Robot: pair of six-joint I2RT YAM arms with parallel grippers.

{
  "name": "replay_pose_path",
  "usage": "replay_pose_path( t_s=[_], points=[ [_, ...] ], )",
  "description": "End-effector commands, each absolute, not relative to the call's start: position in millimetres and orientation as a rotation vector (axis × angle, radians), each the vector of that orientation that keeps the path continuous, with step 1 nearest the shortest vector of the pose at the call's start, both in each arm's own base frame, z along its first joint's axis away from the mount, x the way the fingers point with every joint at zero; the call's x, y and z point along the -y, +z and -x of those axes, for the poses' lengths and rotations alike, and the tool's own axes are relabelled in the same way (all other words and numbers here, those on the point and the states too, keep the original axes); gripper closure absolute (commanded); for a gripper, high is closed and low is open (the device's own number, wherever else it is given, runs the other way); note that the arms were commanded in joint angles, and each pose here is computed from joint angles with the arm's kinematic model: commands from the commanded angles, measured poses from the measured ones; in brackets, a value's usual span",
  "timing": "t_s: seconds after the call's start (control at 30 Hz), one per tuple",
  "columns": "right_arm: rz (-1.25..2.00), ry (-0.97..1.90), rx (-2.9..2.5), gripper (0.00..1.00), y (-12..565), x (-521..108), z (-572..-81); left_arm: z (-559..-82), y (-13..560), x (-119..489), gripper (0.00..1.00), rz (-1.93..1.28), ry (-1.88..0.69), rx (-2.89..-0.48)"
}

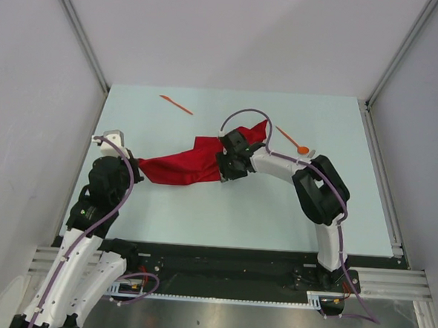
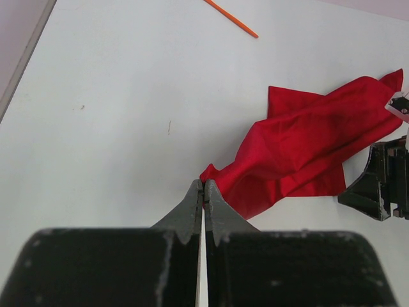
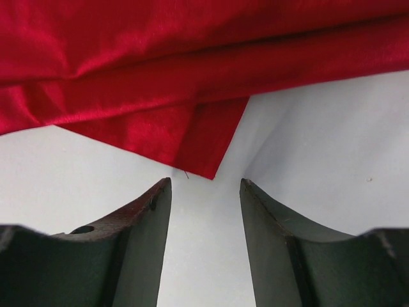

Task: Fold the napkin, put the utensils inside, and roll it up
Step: Flatten the napkin out

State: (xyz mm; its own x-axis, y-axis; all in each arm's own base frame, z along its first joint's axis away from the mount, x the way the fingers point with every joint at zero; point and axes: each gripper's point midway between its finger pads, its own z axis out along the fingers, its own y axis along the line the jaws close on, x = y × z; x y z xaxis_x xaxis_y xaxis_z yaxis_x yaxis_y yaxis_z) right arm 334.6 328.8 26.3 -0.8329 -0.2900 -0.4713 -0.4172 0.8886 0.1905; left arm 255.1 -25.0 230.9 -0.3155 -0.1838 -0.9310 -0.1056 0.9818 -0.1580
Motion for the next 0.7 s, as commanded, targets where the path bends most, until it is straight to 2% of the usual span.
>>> replay_pose_path(
  t_s=[0.0,0.27,0.43,0.67],
  points=[
    [0.499,0.423,-2.577,0.48,31.7,-344.4,-346.3,-259.5,238.0,25.5,1.0,0.198,-0.09,-1.863],
    [0.511,0.286,-2.602,0.54,18.9,-337.1,-343.6,-259.9,238.9,27.3,1.0,0.192,-0.102,-1.861],
    [0.495,0.164,-2.629,0.6,10.9,-326.0,-337.4,-259.7,239.2,28.1,1.0,0.19,-0.111,-1.859],
    [0.505,0.145,-2.667,0.7,-5.3,-326.1,-322.5,-259.7,240.1,30.1,1.0,0.183,-0.124,-1.855]
  ],
)
